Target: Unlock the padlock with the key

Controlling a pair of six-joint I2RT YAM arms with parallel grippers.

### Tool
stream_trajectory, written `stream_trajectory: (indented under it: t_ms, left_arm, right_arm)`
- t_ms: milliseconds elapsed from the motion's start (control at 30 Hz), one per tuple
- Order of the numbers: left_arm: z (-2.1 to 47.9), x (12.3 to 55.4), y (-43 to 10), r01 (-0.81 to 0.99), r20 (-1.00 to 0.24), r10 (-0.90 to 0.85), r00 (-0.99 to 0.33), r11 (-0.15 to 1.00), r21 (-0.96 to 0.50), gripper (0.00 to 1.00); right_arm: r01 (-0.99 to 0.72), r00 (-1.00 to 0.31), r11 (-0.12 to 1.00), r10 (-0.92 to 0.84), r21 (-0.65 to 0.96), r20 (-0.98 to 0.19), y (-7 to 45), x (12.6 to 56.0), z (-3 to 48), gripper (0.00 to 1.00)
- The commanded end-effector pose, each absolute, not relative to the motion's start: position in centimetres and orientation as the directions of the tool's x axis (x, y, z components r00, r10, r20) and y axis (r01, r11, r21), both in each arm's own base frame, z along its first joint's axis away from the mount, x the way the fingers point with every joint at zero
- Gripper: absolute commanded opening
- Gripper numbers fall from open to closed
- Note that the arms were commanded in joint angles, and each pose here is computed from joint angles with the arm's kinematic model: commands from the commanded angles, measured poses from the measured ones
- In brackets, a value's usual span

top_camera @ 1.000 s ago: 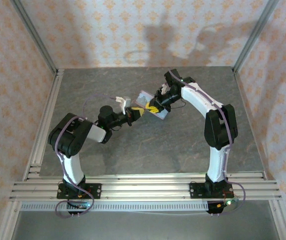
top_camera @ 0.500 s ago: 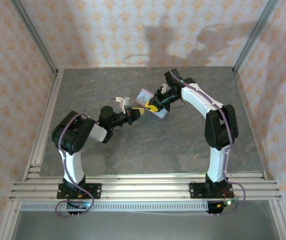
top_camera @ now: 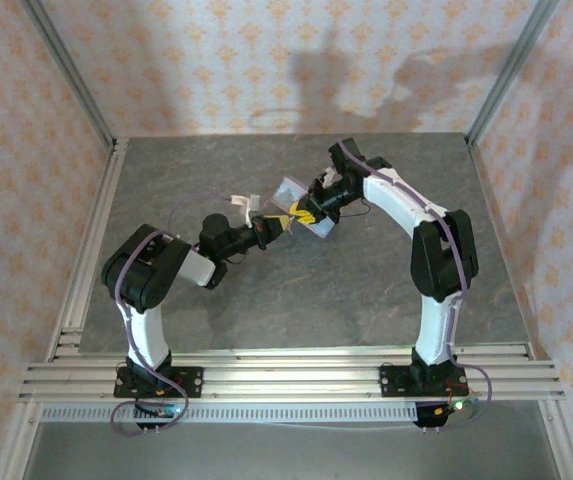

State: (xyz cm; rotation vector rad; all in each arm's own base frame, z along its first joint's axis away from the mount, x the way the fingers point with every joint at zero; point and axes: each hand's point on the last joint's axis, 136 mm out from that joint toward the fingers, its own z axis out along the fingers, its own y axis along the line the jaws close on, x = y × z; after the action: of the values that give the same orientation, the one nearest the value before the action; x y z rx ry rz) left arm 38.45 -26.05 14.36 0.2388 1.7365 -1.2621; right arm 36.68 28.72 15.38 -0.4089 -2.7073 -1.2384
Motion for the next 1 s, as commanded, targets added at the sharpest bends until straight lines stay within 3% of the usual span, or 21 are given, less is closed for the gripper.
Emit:
stream_trajectory:
  t_ms: [0,433,733,967]
  left_arm:
    - [15.3,38.5,-25.7,0.623,-0.796,-0.372,-0.477,0.497,-0.605,0.0]
    - [15.6,38.9,-26.5,0.626,-0.821,-0.376,-0.429,0.532,-0.57,0.0]
    - [16.5,37.6,-27.9,0.624,-0.876,-0.357,-0.326,0.615,-0.482,0.0]
    - [13.5,36.2,-28.8,0.658,-0.929,-0.221,-0.297,0.657,-0.367,0.0]
  right_arm:
    - [0.316,-0.947,0.631,0.17,0.708,0.271,29.4,35.4,14.3,0.0]
    - [0.332,-0.942,0.618,0.177,0.712,0.286,30.1,35.0,13.8,0.0]
    - [0.352,-0.936,0.594,0.204,0.724,0.288,32.0,34.7,12.6,0.0]
    - [0.33,-0.942,0.634,0.173,0.699,0.289,31.6,33.6,12.2,0.0]
